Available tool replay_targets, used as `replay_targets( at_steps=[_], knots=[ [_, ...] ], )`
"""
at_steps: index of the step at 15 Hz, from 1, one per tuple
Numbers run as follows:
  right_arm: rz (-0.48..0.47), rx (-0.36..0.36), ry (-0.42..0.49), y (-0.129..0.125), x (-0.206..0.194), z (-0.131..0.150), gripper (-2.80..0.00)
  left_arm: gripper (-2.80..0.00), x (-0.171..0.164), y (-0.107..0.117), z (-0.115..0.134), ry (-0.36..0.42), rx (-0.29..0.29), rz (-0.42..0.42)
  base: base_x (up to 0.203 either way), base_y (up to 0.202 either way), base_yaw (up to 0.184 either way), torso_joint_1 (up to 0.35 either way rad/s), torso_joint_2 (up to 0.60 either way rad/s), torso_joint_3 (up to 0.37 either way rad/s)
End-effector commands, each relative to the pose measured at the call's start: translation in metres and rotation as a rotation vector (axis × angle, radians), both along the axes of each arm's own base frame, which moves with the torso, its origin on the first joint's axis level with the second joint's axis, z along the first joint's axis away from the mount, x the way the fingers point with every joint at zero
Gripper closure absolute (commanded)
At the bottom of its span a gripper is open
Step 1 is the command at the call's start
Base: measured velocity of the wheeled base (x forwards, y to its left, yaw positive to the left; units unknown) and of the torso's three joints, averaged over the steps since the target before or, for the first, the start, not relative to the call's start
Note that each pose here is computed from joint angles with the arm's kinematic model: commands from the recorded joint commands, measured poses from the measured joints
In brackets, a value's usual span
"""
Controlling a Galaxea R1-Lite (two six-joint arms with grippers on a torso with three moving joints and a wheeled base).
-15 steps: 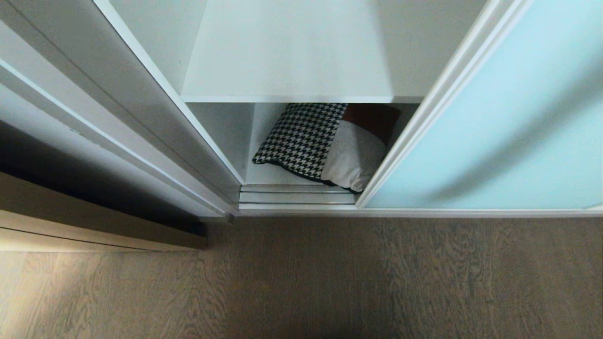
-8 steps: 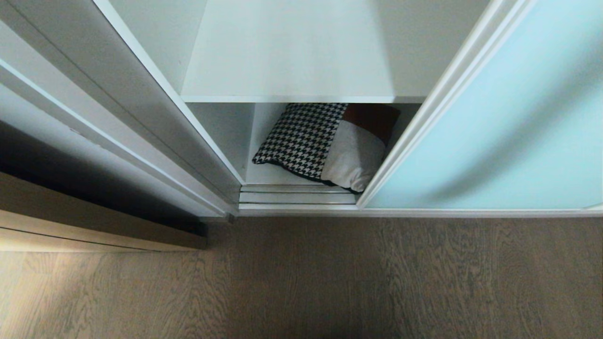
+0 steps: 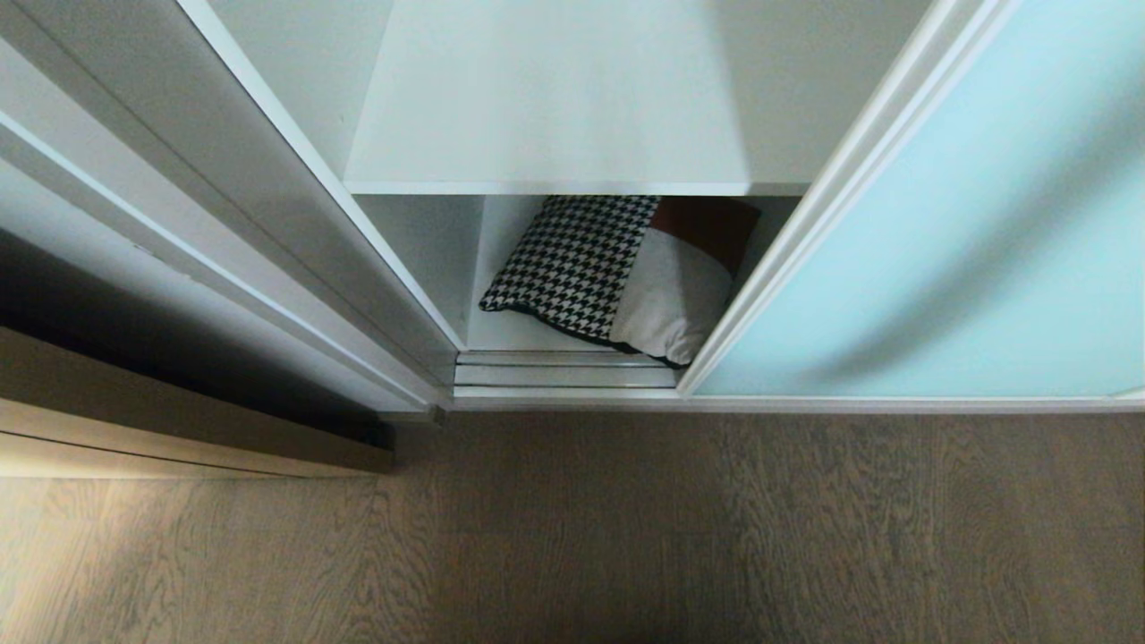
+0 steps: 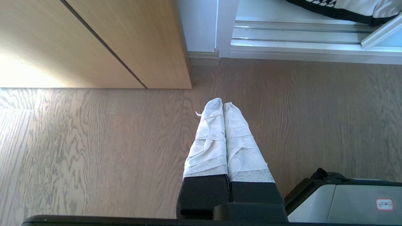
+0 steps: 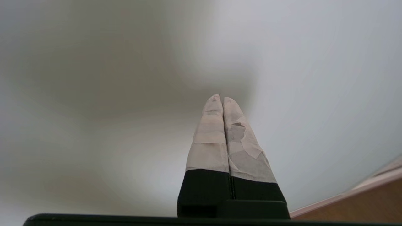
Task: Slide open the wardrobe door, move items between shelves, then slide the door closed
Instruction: Close the door
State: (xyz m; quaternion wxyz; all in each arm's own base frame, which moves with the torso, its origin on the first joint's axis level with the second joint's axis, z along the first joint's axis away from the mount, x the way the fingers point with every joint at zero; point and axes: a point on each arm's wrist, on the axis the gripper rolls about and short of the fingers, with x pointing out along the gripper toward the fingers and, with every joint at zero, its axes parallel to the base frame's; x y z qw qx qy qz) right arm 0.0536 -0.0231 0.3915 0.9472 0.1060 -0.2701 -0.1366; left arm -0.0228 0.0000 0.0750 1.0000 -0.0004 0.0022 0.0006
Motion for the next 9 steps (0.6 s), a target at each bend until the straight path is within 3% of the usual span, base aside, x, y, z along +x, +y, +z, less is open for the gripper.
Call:
replay_targets(
  at_steps=[1, 9],
  knots=[
    [-0.024, 0.029, 0.028, -0.009, 0.017, -0.002, 0.00, 0.00, 0.000, 0.000, 0.000, 0.000, -0.001, 0.000, 0.000, 0.000, 0.000, 0.000, 0.00, 0.000],
    [0.037, 0.123, 0.054, -0.015, 0.033, -0.011, 0.00, 0.00, 0.000, 0.000, 0.000, 0.000, -0.001, 0.000, 0.000, 0.000, 0.000, 0.000, 0.00, 0.000]
  ],
)
